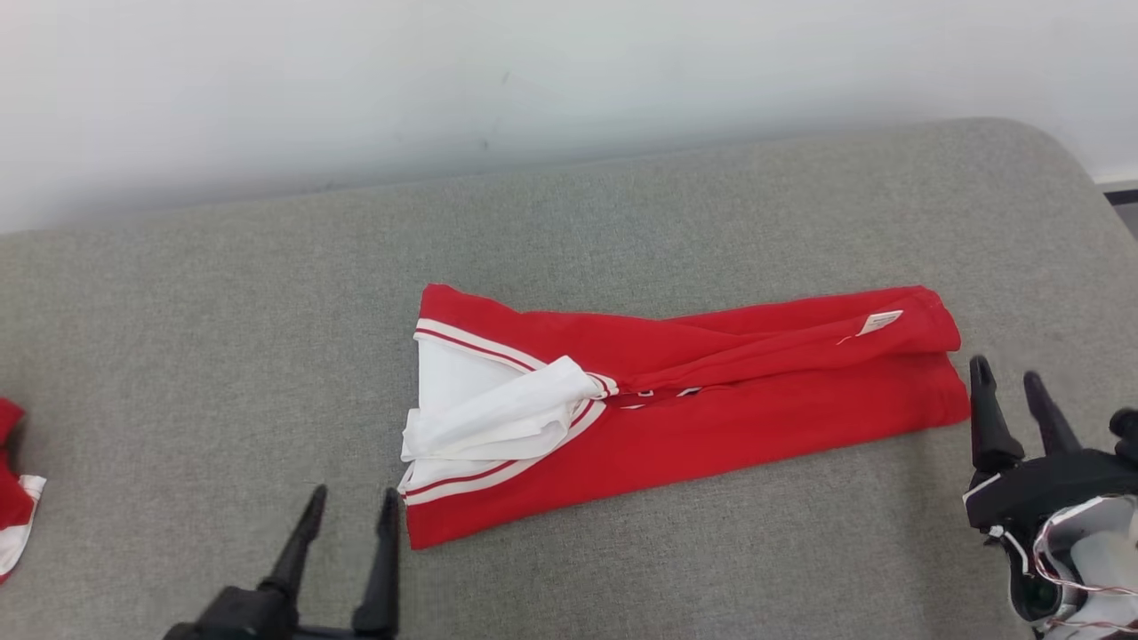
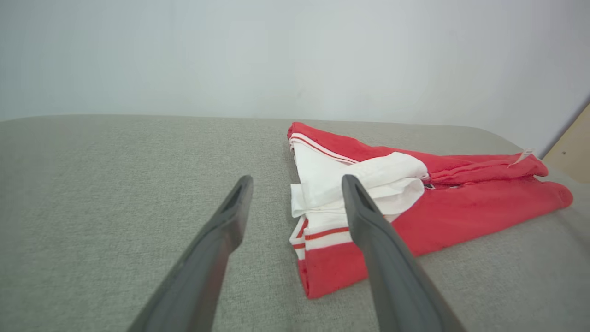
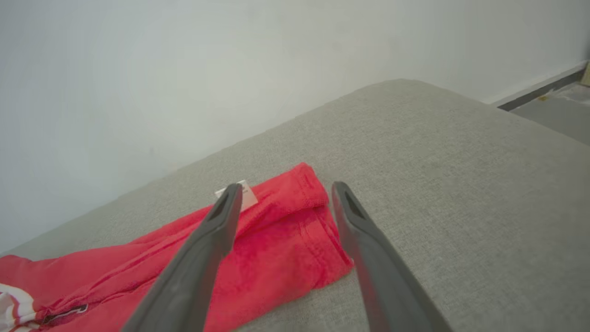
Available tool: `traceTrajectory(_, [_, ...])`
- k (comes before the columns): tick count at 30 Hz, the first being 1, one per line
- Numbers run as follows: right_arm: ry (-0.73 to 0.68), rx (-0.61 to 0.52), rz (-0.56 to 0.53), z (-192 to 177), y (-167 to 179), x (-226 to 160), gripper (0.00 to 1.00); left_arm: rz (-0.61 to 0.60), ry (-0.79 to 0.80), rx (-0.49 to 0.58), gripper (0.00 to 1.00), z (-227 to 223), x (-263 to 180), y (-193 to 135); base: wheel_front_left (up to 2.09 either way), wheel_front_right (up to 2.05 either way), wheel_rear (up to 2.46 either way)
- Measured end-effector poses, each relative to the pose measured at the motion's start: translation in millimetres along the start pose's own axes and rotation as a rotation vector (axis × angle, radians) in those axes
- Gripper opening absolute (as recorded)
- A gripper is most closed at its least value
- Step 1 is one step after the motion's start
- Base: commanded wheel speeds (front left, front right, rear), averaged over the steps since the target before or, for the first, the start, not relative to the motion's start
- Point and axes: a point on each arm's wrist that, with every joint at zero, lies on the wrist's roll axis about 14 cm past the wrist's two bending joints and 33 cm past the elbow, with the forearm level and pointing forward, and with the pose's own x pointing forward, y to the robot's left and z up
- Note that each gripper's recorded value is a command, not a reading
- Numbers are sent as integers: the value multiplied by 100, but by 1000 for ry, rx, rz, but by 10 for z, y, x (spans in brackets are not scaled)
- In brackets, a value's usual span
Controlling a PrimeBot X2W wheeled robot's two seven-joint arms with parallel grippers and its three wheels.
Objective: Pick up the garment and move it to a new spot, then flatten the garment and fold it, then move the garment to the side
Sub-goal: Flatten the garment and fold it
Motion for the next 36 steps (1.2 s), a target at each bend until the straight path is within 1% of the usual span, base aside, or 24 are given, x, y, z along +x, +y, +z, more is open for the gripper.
traceTrajectory(4, [52,53,-98,-130,-216,99,100,-47,-12,12,100,0,-14,-149,0,0,0])
traceTrajectory(8, [63,84,-161,-97,-349,308,100,-96,-18,22,100,-12,-2,-282,0,0,0])
traceTrajectory(12, [105,106,-209,-185,-432,458,100,-95,-22,33,100,-23,32,-258,0,0,0])
traceTrajectory(17, [151,129,-231,-325,-428,602,100,-72,-3,36,100,-94,33,-161,0,0,0])
traceTrajectory(26, [213,149,-279,-538,-505,692,100,-57,12,47,100,-160,53,-73,0,0,0])
traceTrajectory(27, [221,152,-282,-557,-509,691,86,-56,14,47,100,-166,53,-69,0,0,0])
traceTrajectory(28, [226,149,-282,-573,-507,689,67,-55,15,47,100,-171,54,-66,0,0,0])
traceTrajectory(29, [229,151,-282,-582,-506,686,38,-56,16,47,100,-174,55,-67,0,0,0])
traceTrajectory(30, [233,154,-281,-594,-498,681,24,-56,16,46,100,-174,56,-69,0,0,0])
traceTrajectory(31, [233,154,-281,-594,-498,681,0,-56,16,46,100,-174,56,-69,0,0,0])
traceTrajectory(36, [226,151,-269,-574,-470,655,0,-60,11,47,100,-152,50,-85,0,0,0])
